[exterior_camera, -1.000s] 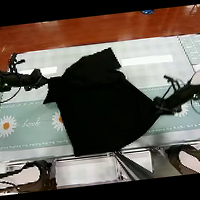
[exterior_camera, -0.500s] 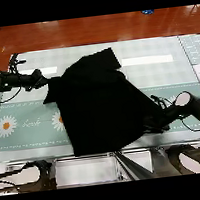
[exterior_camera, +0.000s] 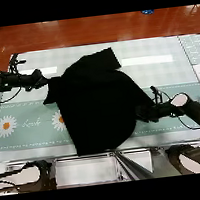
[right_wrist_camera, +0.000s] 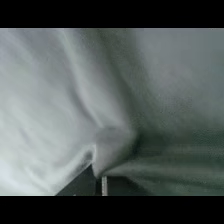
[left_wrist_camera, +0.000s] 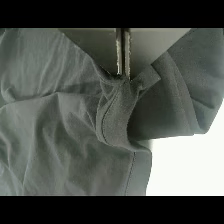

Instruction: Fold the shirts.

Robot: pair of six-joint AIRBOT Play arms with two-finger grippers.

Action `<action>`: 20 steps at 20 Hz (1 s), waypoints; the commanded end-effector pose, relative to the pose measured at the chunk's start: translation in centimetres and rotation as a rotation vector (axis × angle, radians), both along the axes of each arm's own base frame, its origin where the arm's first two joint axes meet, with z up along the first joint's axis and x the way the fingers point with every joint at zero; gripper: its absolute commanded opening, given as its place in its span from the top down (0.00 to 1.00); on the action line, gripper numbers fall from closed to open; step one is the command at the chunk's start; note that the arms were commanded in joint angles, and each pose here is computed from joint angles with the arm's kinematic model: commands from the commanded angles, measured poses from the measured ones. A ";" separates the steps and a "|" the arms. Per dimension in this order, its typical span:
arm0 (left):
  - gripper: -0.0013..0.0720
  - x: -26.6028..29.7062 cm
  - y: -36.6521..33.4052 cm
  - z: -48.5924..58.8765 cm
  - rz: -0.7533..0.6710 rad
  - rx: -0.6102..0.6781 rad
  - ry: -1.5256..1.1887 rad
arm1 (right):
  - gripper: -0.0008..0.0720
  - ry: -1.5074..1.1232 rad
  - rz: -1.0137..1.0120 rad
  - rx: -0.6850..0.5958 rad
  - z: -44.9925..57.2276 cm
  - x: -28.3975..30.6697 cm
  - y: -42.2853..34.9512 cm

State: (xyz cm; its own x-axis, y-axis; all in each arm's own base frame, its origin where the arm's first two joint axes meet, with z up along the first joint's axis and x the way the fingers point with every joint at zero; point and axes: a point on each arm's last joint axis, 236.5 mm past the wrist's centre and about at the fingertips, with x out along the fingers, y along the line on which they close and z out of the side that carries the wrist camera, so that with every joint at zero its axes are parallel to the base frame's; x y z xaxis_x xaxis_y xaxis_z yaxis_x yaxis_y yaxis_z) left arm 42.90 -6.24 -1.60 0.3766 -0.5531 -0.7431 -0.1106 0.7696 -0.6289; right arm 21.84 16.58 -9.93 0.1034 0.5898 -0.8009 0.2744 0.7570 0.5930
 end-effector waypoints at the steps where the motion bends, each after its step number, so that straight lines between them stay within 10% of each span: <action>1: 0.95 -0.1 0.0 0.0 -0.004 -0.001 0.003 | 0.95 -0.122 -0.021 0.024 1.9 3.4 -0.1; 13: 0.95 -9.1 -1.6 -1.9 -0.129 -0.007 0.129 | 0.95 -0.356 -0.031 -0.067 13.4 27.4 -13.0; 20: 0.95 -14.5 1.0 -4.8 -0.034 0.068 0.173 | 0.95 -0.264 0.001 0.009 8.6 31.1 -10.1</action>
